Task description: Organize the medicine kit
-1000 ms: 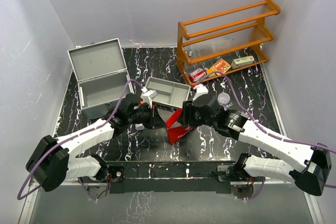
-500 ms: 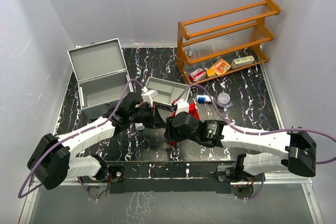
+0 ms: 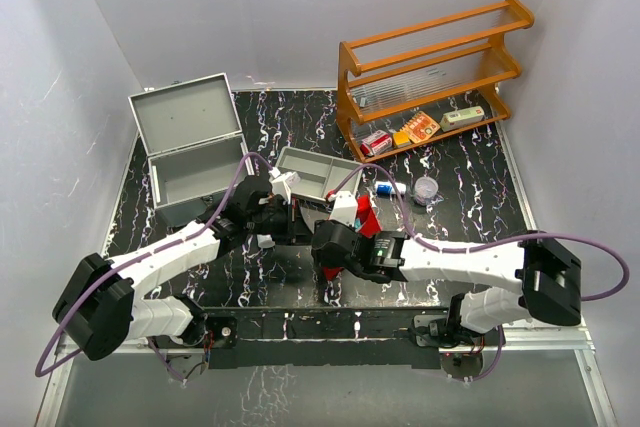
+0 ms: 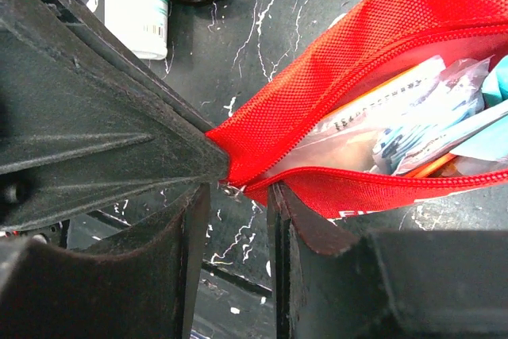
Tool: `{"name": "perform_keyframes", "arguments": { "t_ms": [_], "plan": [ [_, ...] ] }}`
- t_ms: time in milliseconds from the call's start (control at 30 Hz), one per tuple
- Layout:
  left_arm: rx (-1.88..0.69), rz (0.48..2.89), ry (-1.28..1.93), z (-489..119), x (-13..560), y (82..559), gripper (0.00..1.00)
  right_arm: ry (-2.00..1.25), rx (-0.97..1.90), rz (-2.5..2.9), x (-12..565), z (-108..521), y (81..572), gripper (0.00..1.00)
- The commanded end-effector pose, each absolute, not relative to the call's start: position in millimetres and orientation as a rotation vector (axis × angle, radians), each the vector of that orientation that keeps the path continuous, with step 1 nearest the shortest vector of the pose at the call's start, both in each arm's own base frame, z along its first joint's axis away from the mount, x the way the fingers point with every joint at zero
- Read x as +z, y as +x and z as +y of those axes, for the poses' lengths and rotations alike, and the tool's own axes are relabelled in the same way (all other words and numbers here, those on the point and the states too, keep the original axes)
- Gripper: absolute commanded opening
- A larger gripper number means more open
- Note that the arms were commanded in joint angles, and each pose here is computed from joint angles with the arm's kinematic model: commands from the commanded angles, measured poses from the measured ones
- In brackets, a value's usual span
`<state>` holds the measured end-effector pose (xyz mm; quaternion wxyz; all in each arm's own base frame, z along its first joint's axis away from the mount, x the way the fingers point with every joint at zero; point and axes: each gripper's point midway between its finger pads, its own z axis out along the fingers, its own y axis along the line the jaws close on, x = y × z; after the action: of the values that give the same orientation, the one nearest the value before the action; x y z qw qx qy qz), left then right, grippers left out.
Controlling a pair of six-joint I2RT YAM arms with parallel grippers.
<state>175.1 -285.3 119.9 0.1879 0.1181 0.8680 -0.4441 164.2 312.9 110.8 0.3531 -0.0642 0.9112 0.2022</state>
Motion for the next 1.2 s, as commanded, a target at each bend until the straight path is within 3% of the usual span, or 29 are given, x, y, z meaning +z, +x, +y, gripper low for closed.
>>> {"name": "perform_keyframes", "arguments": {
  "t_ms": [0,233,700,900,1033,1167],
  "plan": [
    [-1.314,2.418,0.357,-294,141,173,0.0,-0.047,0.605,2.282,141,335,177,0.33],
    [-1.294,2.425,0.363,-291,140,173,0.0,-0.013,0.527,2.307,135,326,179,0.17],
    [-1.227,2.426,0.395,-288,137,178,0.0,-0.18,0.539,2.279,140,312,170,0.0],
    [-1.222,2.397,0.424,-288,139,179,0.0,-0.305,0.625,2.254,142,318,160,0.0],
    [-1.256,2.379,0.442,-290,144,176,0.0,-0.336,0.664,2.237,142,321,158,0.13],
    [-1.359,2.36,0.436,-297,159,169,0.0,-0.339,0.662,2.222,144,324,163,0.14]
  ]
}}
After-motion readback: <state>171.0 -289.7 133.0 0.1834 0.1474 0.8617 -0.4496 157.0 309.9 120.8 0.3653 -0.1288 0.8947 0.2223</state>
